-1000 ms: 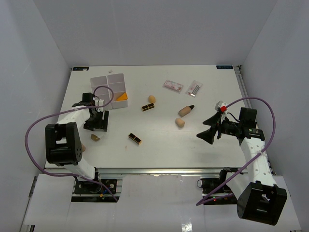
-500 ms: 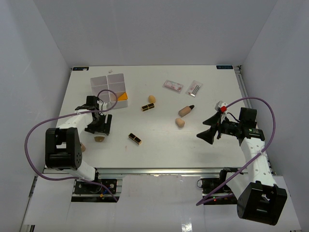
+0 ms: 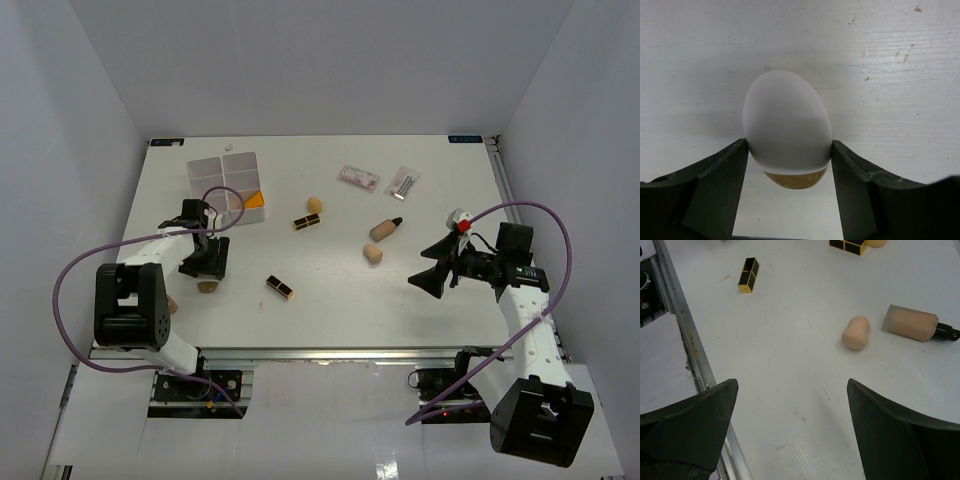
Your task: Organize the makeup
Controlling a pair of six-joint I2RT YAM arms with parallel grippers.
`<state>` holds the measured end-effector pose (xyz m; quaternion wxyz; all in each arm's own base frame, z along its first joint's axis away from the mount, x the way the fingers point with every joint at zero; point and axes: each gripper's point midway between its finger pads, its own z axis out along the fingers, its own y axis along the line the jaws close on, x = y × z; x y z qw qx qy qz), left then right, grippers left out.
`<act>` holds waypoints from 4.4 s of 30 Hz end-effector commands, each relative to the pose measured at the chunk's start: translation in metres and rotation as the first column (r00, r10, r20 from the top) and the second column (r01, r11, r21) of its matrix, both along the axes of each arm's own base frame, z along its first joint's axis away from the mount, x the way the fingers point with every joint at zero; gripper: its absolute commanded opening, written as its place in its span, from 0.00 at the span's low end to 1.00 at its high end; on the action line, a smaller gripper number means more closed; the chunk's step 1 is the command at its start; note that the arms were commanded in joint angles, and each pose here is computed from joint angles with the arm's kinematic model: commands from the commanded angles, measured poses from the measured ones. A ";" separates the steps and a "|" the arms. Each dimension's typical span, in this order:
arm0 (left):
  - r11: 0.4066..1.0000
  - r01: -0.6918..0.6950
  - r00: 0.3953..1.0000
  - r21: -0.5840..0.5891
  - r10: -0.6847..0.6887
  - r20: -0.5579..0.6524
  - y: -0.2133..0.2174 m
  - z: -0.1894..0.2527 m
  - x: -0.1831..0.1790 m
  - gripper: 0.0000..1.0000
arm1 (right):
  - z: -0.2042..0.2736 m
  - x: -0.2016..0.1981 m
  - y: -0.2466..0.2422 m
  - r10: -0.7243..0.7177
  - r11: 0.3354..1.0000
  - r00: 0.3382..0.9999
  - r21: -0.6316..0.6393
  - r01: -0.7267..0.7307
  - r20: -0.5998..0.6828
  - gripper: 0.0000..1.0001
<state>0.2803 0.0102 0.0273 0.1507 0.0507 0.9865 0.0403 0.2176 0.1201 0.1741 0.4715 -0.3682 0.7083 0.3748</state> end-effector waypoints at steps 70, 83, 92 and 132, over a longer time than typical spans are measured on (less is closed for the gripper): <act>0.483 0.853 0.424 -0.198 -0.418 0.803 -0.355 0.180 -0.045 0.00 | 0.037 0.022 0.146 -0.042 0.994 0.820 0.058 0.091 -0.570 0.80; 0.496 0.853 0.405 -0.161 -0.436 0.804 -0.370 0.182 -0.041 0.00 | 0.031 0.015 0.148 -0.003 0.997 0.829 0.063 0.046 -0.559 0.48; 0.527 0.839 0.400 -0.138 -0.422 0.813 -0.367 0.188 -0.036 0.13 | 0.034 0.008 0.152 0.072 0.996 0.828 0.087 -0.027 -0.556 0.20; 0.655 0.306 0.730 -0.691 0.304 0.612 -0.155 0.291 -0.130 0.98 | 0.112 0.172 0.372 0.456 0.886 0.756 -0.325 -0.332 0.470 0.08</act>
